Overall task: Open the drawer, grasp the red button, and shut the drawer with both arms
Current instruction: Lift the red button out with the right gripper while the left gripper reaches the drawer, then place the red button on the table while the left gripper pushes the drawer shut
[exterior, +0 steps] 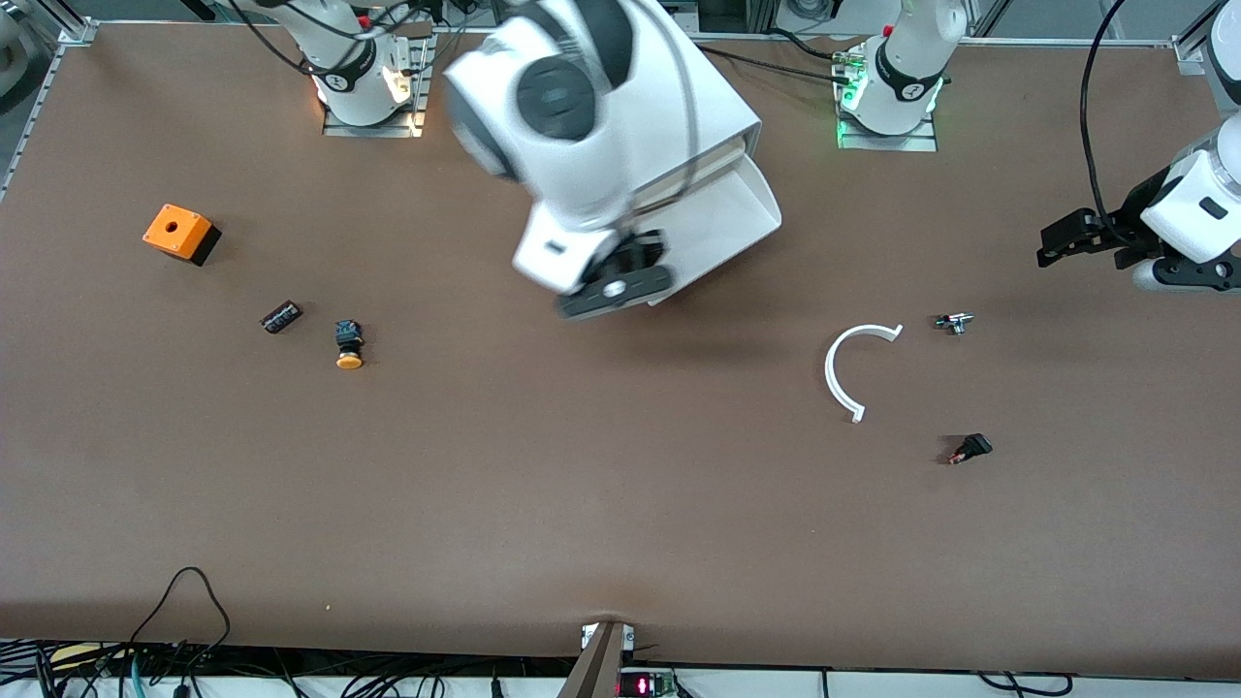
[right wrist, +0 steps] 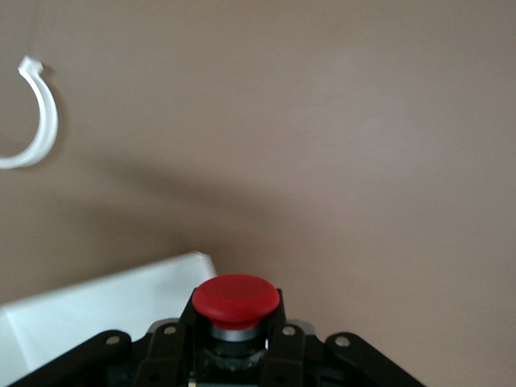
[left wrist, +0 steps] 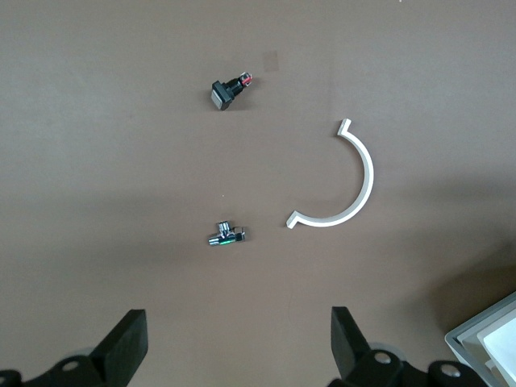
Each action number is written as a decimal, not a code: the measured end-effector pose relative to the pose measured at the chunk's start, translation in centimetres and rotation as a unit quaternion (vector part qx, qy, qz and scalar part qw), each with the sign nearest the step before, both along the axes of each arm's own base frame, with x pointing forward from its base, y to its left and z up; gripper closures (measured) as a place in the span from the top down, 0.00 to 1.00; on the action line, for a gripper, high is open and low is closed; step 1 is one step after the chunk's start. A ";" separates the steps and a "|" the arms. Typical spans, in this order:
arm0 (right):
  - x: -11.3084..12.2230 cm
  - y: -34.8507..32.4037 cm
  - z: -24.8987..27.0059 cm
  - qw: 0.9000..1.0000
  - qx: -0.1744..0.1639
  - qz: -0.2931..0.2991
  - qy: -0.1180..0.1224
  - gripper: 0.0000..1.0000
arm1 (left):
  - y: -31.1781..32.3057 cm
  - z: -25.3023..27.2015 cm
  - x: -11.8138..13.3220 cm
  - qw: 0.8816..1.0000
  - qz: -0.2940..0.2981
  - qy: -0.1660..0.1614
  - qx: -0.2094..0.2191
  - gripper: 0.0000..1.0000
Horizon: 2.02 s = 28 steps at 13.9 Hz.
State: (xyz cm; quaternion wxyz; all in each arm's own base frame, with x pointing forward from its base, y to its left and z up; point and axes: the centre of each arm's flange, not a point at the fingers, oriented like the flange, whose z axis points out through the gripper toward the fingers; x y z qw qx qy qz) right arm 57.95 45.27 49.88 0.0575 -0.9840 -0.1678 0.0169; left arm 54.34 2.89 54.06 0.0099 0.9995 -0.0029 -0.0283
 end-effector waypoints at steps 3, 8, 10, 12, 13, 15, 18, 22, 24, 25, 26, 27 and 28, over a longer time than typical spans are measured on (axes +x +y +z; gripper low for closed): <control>6.7 -14.3 0.8 0.996 0.006 0.077 0.034 0.33 | -0.1 0.0 0.0 1.000 -0.001 -0.002 0.000 1.00; 12.6 -34.9 -5.7 0.987 0.014 0.142 0.071 0.33 | -2.0 -1.7 0.0 1.000 -0.022 0.018 -0.002 1.00; 13.2 -39.0 -9.1 0.984 0.004 0.162 0.072 0.33 | -6.8 -5.7 0.5 0.996 -0.064 0.055 -0.004 1.00; 13.4 -42.9 -13.1 0.981 -0.007 0.182 0.065 0.33 | -12.7 -10.4 0.5 0.994 -0.065 0.082 -0.013 1.00; 13.3 -44.8 -15.2 0.979 -0.013 0.194 0.058 0.33 | -15.3 -12.4 0.2 0.996 -0.034 0.085 -0.013 1.00; 12.5 -48.1 -19.3 0.976 -0.027 0.211 0.042 0.33 | -19.6 -16.0 -0.6 0.996 0.034 0.076 -0.007 1.00; 10.0 -51.7 -24.3 0.973 -0.044 0.225 0.025 0.33 | -24.9 -21.2 -2.5 0.988 0.144 0.053 -0.005 1.00; 6.4 -54.3 -28.2 0.972 -0.053 0.229 0.008 0.33 | -32.8 -26.7 -6.1 0.971 0.236 0.051 -0.005 1.00; 4.9 -54.9 -29.9 0.972 -0.056 0.229 -0.002 0.33 | -35.5 -27.9 -7.8 0.962 0.267 0.061 0.002 1.00; 4.3 -55.2 -30.6 0.972 -0.054 0.229 -0.004 0.33 | -36.7 -27.8 -8.7 0.958 0.280 0.066 0.004 1.00; 3.9 -55.4 -31.0 0.972 -0.049 0.228 -0.007 0.33 | -37.9 -27.5 -9.6 0.955 0.289 0.069 0.005 1.00; 3.7 -55.5 -31.2 0.972 -0.046 0.228 -0.010 0.41 | -39.1 -27.2 -10.4 0.952 0.296 0.072 0.005 1.00; 3.7 -55.7 -31.3 0.972 -0.044 0.229 -0.012 0.48 | -40.1 -26.8 -11.2 0.951 0.300 0.073 0.004 1.00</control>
